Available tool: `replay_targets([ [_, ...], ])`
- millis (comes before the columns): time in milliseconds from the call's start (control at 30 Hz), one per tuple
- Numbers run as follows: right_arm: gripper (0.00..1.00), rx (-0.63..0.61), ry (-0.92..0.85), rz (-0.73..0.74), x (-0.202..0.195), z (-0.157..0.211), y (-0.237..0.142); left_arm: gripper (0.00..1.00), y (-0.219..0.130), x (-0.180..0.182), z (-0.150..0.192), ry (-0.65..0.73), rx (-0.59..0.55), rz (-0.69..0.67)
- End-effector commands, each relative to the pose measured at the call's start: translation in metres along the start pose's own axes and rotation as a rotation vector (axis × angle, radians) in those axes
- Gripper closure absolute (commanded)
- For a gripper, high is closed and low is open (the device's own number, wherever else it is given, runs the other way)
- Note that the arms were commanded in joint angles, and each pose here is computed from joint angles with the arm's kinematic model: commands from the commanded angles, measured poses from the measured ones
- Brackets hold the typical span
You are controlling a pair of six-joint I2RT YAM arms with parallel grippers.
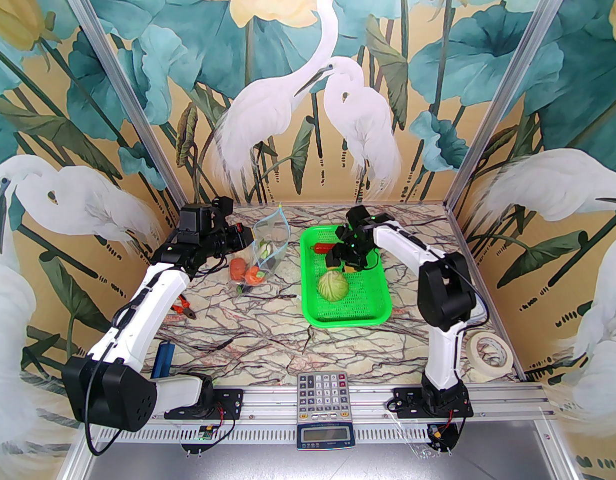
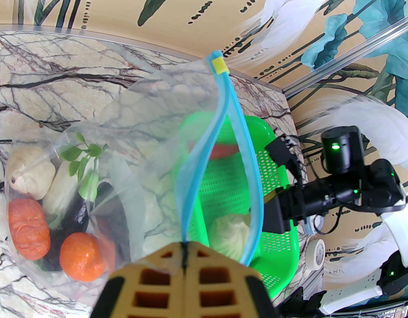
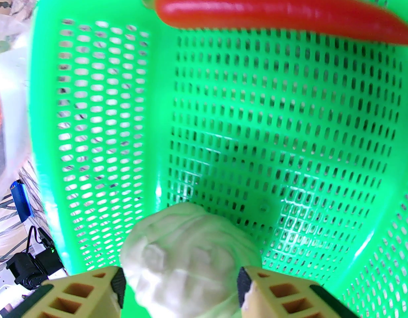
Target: Place the food in the zip-top bag and seal the zipper
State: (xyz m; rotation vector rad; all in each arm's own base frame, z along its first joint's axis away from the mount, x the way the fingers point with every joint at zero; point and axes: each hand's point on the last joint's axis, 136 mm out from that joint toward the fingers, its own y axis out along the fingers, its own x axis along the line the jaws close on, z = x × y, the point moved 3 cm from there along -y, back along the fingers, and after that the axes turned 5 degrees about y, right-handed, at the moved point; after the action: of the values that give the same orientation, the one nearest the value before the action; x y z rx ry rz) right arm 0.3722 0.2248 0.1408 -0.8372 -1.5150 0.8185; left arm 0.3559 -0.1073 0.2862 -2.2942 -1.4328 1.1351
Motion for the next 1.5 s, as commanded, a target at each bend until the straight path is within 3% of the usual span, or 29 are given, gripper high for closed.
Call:
replay_targets([
  [0,0.37,-0.198,-0.059,0.063,0.007,-0.028,-0.023,1.0,0.0,-0.006,-0.01,0.019,-0.015,0.024],
  [100,0.37,-0.303,-0.094,0.147,0.005,-0.05,-0.026,0.99,0.001,-0.005,-0.01,0.014,-0.018,0.024],
  [200,0.34,-0.252,-0.079,0.153,0.006,-0.055,-0.02,0.99,0.001,-0.005,-0.01,0.012,-0.018,0.022],
  [433,0.22,-0.154,-0.094,0.061,0.016,-0.023,-0.006,0.92,-0.003,-0.002,-0.008,0.018,-0.02,-0.007],
  [667,0.19,-0.121,-0.122,0.171,0.007,0.012,0.002,0.84,-0.004,-0.001,-0.01,0.025,-0.024,-0.014],
  [700,0.13,-0.115,-0.127,0.172,0.008,0.016,0.003,0.84,-0.003,-0.001,-0.011,0.026,-0.025,-0.015],
  [933,0.0,-0.057,-0.121,0.155,0.009,0.027,0.025,0.83,0.002,-0.001,-0.012,0.018,-0.019,-0.007],
  [1267,0.0,0.0,-0.078,0.277,-0.012,0.022,0.048,0.83,-0.003,-0.001,-0.011,0.021,-0.019,-0.019],
  [1467,0.07,0.012,-0.073,0.286,-0.014,0.023,0.05,0.83,-0.004,-0.001,-0.011,0.025,-0.02,-0.025],
])
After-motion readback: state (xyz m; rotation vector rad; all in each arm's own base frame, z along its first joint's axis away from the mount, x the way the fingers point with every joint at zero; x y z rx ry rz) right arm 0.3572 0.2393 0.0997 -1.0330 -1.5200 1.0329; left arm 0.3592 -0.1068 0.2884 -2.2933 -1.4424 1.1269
